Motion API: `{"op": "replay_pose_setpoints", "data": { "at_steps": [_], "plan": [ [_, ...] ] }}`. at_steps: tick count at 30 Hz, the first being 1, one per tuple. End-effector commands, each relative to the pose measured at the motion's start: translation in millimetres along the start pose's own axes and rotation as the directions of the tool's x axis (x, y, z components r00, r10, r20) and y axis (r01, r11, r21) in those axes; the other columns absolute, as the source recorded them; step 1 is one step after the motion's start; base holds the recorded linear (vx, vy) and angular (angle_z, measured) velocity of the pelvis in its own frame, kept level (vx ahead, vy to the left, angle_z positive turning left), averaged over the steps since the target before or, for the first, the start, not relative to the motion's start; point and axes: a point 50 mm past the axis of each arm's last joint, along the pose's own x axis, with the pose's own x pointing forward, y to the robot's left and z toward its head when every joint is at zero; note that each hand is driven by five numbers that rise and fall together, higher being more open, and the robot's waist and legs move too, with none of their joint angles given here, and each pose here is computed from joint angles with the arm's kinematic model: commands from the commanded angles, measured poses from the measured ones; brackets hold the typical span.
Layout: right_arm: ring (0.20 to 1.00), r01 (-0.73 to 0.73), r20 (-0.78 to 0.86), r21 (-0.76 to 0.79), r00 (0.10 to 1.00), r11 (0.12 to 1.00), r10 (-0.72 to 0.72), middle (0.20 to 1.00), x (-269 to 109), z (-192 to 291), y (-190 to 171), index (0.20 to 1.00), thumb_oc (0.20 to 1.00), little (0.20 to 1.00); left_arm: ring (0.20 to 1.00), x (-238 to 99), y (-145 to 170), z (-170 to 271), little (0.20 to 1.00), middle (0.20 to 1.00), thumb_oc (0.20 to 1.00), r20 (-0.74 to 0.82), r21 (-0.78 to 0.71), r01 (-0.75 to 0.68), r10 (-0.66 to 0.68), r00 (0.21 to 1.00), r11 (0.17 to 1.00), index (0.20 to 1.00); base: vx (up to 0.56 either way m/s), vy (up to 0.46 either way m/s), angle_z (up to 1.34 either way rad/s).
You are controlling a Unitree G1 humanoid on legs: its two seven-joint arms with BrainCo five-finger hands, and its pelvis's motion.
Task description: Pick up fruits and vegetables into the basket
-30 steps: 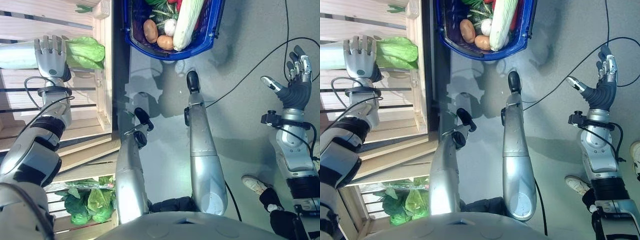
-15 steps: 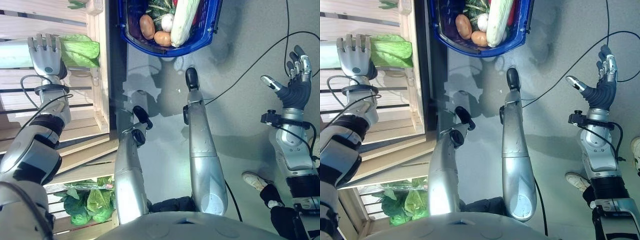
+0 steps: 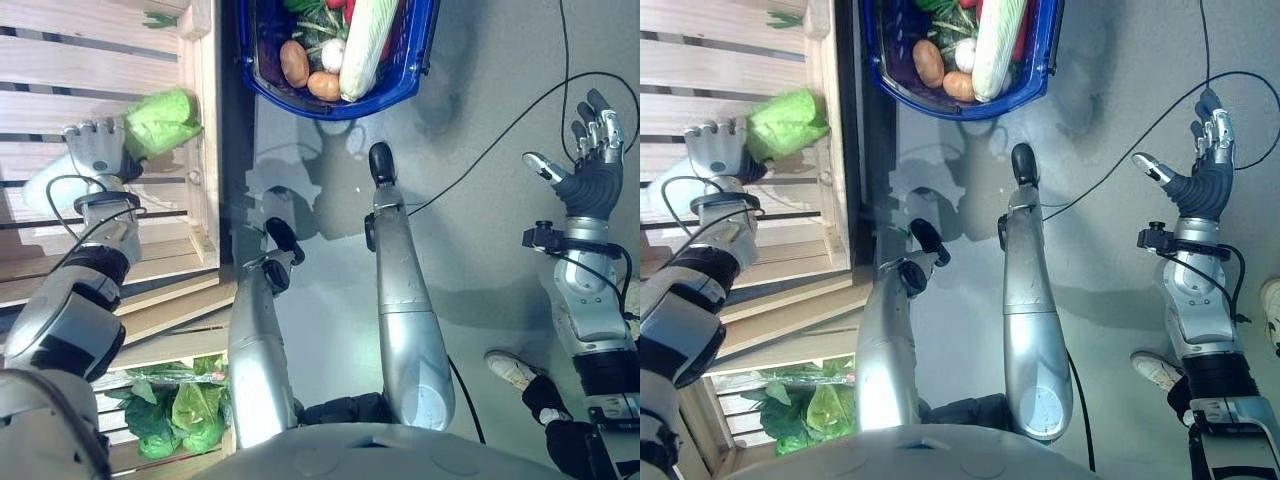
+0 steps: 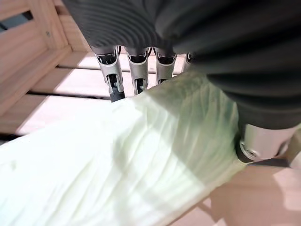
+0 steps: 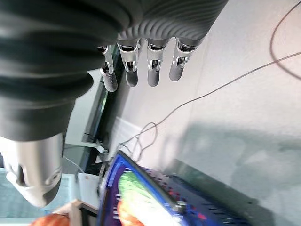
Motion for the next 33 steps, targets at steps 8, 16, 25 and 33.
{"op": "replay_pose_setpoints", "data": {
  "at_steps": [8,16,25,33],
  "plan": [
    [1.0,-0.252,0.007,0.063,0.968,0.966,0.252,1.0,-25.5,7.8,10.2,1.0,1.0,1.0,0.2,-44.4,-18.3,-7.6,0.2,0.2,0.2,0.131,-0.337,-0.037,0.086,0.988,0.941,0.2,-0.04,-0.142,0.13],
    [1.0,-0.464,0.048,0.14,0.886,0.875,0.462,1.0,-26.8,18.8,39.9,1.0,1.0,1.0,0.2,-60.5,21.2,11.1,0.2,0.2,0.2,0.185,-0.716,-0.075,0.291,0.939,0.695,0.2,-0.03,-0.205,0.2],
    [1.0,-0.558,-0.082,0.252,0.802,0.791,0.592,1.0,-30.4,10.1,73.2,1.0,1.0,1.0,0.2,-70.9,54.3,36.6,0.2,0.2,0.2,0.165,-0.932,0.037,0.332,0.929,0.361,0.2,0.13,-0.135,0.16],
    [1.0,-0.554,-0.108,0.264,0.796,0.789,0.595,1.0,-27.2,20.3,94.9,1.0,1.0,1.0,0.2,-92.6,64.8,62.8,0.2,0.2,0.2,0.195,-0.98,0.196,0.274,0.942,0.023,0.2,0.17,-0.118,0.04]
  ]
}}
